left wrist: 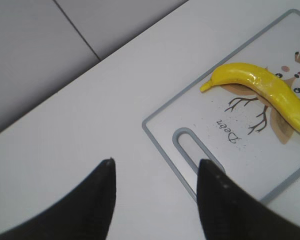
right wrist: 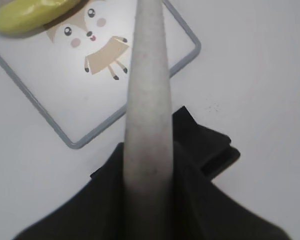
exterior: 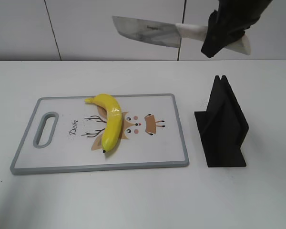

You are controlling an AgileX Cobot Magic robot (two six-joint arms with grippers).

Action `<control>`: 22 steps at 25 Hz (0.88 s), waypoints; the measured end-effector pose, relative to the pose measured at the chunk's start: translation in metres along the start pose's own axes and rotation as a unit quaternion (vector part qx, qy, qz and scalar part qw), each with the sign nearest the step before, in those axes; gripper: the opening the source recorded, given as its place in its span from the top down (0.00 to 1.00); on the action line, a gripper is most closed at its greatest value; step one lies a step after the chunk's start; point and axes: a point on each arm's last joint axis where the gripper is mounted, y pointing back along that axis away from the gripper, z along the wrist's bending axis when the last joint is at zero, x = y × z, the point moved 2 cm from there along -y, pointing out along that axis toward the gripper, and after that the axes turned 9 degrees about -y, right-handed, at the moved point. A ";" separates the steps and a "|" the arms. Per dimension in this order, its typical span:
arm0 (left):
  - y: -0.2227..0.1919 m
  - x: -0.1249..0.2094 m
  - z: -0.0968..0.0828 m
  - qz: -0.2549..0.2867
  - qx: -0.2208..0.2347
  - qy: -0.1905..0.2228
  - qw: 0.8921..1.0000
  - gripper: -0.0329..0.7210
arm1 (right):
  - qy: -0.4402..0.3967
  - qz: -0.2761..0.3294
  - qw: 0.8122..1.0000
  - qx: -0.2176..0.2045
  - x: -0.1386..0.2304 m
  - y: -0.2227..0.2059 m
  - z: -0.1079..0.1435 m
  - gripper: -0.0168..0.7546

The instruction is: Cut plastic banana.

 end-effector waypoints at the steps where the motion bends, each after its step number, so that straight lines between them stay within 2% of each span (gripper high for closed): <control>1: -0.007 -0.008 0.008 0.002 0.009 -0.021 1.000 0.31 | 0.018 0.001 1.000 -0.010 -0.003 -0.006 0.000 0.76; 3: -0.020 -0.026 0.020 0.000 0.025 -0.066 0.998 0.31 | 0.060 -0.004 0.998 -0.029 -0.009 -0.017 0.000 0.76; 5: -0.039 -0.039 0.025 0.001 0.055 -0.123 0.991 0.31 | 0.091 -0.011 0.995 -0.051 -0.014 -0.027 0.001 0.76; 8: -0.066 -0.060 0.023 -0.006 0.097 -0.210 0.973 0.31 | 0.148 -0.011 0.986 -0.078 -0.019 -0.046 0.000 0.76; 10: -0.085 -0.071 0.019 -0.011 0.119 -0.248 0.961 0.31 | 0.189 -0.010 0.977 -0.095 -0.020 -0.054 0.001 0.76; 16: -0.148 -0.075 -0.007 -0.002 0.190 -0.314 0.930 0.31 | 0.251 -0.025 0.960 -0.123 -0.023 -0.065 0.004 0.76; 19: -0.175 -0.067 -0.018 0.012 0.222 -0.318 0.922 0.31 | 0.258 -0.024 0.957 -0.131 -0.022 -0.072 0.004 0.76; 22: -0.193 -0.059 -0.024 0.025 0.242 -0.315 0.917 0.31 | 0.254 -0.022 0.957 -0.141 -0.021 -0.082 0.004 0.76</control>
